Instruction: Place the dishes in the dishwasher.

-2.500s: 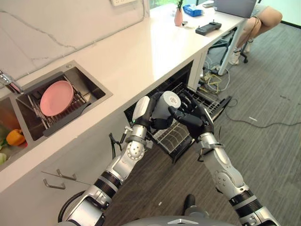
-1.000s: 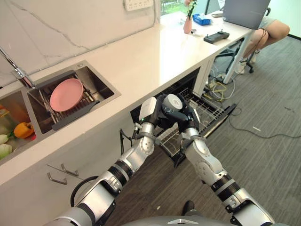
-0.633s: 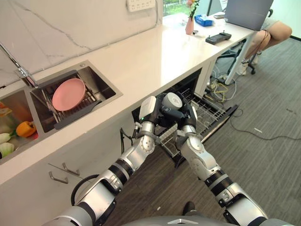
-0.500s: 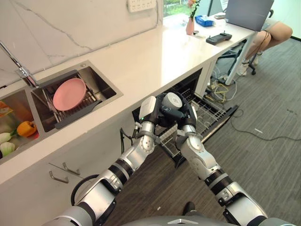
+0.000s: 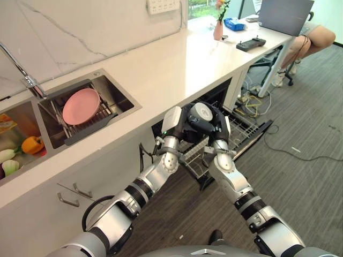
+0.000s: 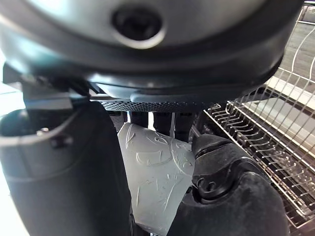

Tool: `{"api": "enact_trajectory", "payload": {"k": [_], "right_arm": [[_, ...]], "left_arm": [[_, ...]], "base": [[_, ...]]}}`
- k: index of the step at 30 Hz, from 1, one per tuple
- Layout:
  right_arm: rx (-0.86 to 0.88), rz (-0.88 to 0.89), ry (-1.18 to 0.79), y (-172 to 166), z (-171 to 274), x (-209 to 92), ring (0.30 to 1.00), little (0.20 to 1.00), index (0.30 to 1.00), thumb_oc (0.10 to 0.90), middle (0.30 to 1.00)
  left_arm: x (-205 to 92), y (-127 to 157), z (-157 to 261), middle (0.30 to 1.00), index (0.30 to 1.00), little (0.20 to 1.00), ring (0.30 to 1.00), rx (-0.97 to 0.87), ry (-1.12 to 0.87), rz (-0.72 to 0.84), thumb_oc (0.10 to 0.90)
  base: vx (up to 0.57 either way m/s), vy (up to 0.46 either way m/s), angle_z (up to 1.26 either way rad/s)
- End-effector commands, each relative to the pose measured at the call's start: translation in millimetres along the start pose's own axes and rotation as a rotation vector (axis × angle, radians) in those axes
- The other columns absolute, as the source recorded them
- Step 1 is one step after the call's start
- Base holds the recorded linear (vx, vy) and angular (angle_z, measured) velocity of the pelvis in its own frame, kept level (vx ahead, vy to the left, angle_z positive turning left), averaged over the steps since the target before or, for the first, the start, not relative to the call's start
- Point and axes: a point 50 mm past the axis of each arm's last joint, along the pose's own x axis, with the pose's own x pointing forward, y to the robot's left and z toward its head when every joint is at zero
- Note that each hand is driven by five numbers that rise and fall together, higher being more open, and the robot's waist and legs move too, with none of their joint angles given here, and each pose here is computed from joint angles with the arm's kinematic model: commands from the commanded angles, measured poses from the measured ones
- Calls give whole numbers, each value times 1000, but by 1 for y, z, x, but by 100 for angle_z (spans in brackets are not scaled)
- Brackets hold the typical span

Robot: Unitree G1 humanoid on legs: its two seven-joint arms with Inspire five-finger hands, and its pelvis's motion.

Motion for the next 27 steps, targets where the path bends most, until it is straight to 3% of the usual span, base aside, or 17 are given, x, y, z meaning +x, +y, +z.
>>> {"api": "enact_trajectory", "payload": {"k": [1, 2, 3, 4, 5, 6, 7, 8, 9, 10, 11, 18, 19, 27], "right_arm": [[185, 100, -378, 64, 94, 14, 300, 300, 300, 400, 300], [170, 72, -417, 61, 101, 15, 300, 300, 300, 400, 300], [169, 71, -418, 61, 102, 15, 300, 300, 300, 400, 300], [170, 64, -434, 59, 105, 15, 300, 300, 300, 400, 300], [168, 47, -464, 57, 111, 15, 300, 300, 300, 400, 300], [161, 37, -489, 56, 116, 15, 300, 300, 300, 400, 300], [146, 26, -525, 54, 123, 15, 300, 300, 300, 400, 300], [105, 12, -564, 51, 129, 16, 300, 300, 300, 400, 300], [102, 10, -567, 51, 129, 16, 300, 300, 300, 400, 300], [-93, -49, -717, 38, 148, 18, 300, 300, 300, 400, 300], [-137, -82, -778, 32, 157, 16, 300, 300, 300, 400, 300], [-140, -153, -909, 18, 186, 11, 300, 300, 300, 400, 300], [-161, -223, -1023, 1, 212, 6, 300, 300, 300, 400, 300], [-207, -395, -1131, -37, 235, -2, 300, 300, 300, 400, 300]], "left_arm": [[10, -33, 110, 338, 338, 338, 338, -92, -454, -76, 425], [10, -31, 110, 564, 564, 564, 564, -86, -461, -70, 576], [10, -31, 111, 556, 556, 556, 556, -86, -462, -70, 571], [11, -30, 111, 439, 439, 439, 439, -83, -466, -68, 493], [11, -28, 111, 446, 446, 446, 446, -81, -469, -60, 497], [12, -27, 111, 531, 531, 531, 531, -82, -472, -56, 554], [12, -25, 111, 799, 799, 799, 799, -84, -474, -49, 733], [13, -23, 111, 825, 825, 825, 825, -86, -475, -44, 750], [13, -23, 112, 900, 900, 900, 900, -86, -476, -44, 800], [15, -18, 111, 900, 900, 900, 900, -72, -487, -51, 800], [18, -13, 113, 900, 900, 900, 900, -60, -504, -51, 800], [26, 7, 116, 900, 900, 900, 900, 26, -550, -12, 800], [32, 23, 122, 900, 900, 900, 900, 70, -589, 14, 800], [26, 53, 138, 900, 900, 900, 900, 10, -686, 58, 800]], "base": [[0, 0, 0], [0, 0, 0], [0, 0, 0], [0, 0, 0], [0, 0, 0], [0, 0, 0], [0, 0, 0], [0, 0, 0], [0, 0, 0], [0, 0, 0], [0, 0, 0], [9, -5, 4], [0, 0, 0], [1, -10, 5]]}}
